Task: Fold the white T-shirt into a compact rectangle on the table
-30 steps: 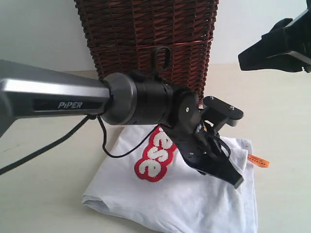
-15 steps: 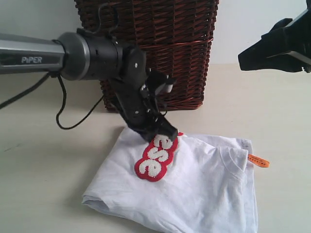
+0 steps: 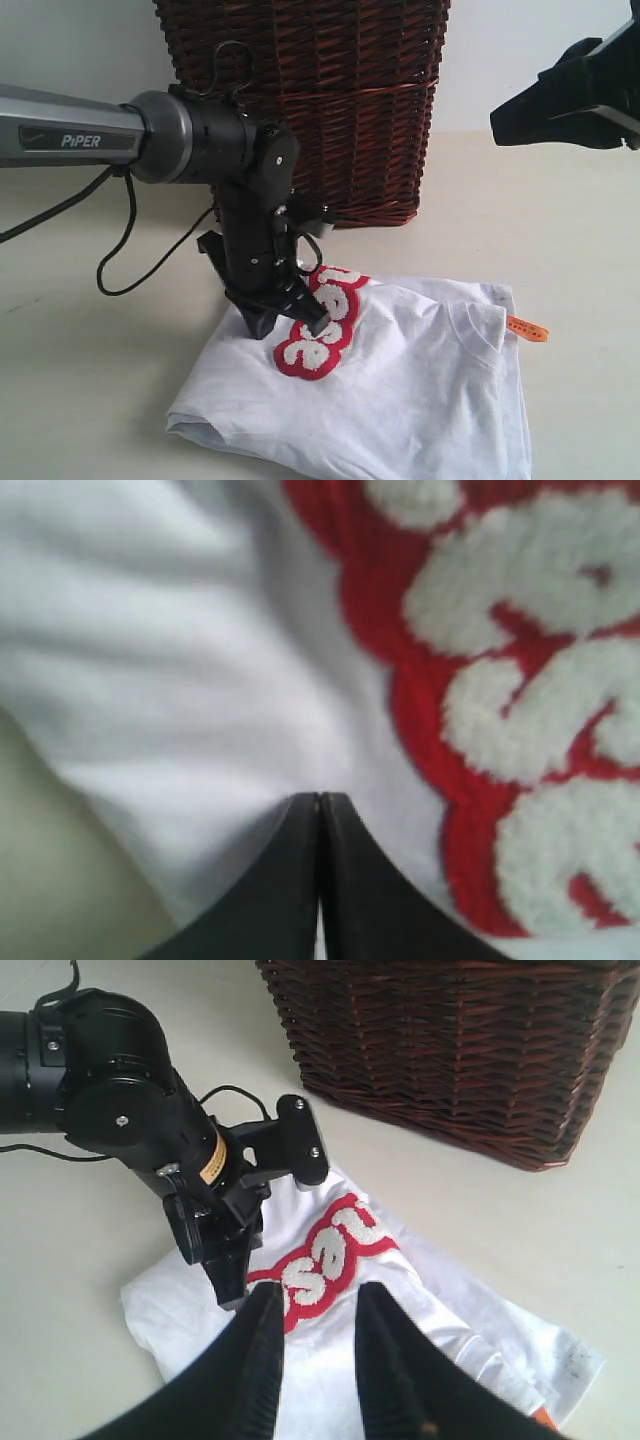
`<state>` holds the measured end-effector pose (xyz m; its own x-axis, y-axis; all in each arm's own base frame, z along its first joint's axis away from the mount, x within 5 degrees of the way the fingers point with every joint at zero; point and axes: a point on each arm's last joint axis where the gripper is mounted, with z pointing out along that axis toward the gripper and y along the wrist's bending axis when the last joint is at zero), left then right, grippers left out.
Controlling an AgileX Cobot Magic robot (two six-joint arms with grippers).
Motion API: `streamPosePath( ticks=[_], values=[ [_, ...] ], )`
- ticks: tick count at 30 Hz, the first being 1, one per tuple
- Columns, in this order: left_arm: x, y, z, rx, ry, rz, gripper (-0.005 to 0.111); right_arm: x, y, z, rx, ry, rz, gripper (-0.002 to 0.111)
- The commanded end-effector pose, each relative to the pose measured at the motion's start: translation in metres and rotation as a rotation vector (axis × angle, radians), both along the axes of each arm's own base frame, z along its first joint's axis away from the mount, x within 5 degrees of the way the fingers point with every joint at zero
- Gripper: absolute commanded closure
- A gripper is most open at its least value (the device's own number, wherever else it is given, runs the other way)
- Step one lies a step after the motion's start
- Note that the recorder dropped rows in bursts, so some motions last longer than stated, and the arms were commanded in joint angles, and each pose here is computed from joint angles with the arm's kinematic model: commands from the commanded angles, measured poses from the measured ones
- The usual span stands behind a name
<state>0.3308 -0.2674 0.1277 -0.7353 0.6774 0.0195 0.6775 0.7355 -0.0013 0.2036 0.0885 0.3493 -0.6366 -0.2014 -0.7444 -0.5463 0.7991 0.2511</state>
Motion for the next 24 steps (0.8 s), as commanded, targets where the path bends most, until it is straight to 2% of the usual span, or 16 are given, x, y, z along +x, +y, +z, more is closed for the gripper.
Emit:
streamPosePath(
  ticks=[1,4,8,10,14,18,19,21,24],
  values=[
    [-0.004,0.019,0.008,0.065,-0.046,0.016,0.107,-0.002,-0.001,0.003,0.002,-0.013,0.004,0.082],
    [-0.009,0.019,0.028,-0.034,-0.107,0.028,0.107,-0.002,-0.001,0.003,0.002,-0.013,0.004,0.082],
    [-0.033,-0.006,0.053,-0.262,-0.105,-0.056,0.107,-0.002,-0.001,0.003,0.002,-0.013,0.004,0.082],
    [-0.048,-0.021,0.051,-0.315,-0.083,-0.132,0.107,-0.003,0.0,0.003,-0.001,-0.003,0.012,0.082],
    [-0.076,-0.047,0.023,-0.297,-0.019,-0.24,0.107,-0.003,-0.001,0.002,-0.014,-0.002,0.017,0.089],
    [-0.092,-0.061,-0.006,-0.251,0.032,-0.288,0.107,-0.003,-0.003,0.001,-0.048,-0.01,0.018,0.104],
    [-0.093,-0.06,-0.012,-0.234,0.055,-0.288,0.107,-0.003,-0.004,0.0,-0.061,-0.013,0.018,0.108],
    [-0.093,-0.057,-0.017,-0.204,0.078,-0.31,0.107,-0.003,-0.004,0.0,-0.069,-0.015,0.018,0.108],
    [-0.082,-0.044,-0.001,-0.212,0.052,-0.274,0.107,-0.001,-0.004,-0.002,-0.079,-0.012,0.018,0.108]
  ],
)
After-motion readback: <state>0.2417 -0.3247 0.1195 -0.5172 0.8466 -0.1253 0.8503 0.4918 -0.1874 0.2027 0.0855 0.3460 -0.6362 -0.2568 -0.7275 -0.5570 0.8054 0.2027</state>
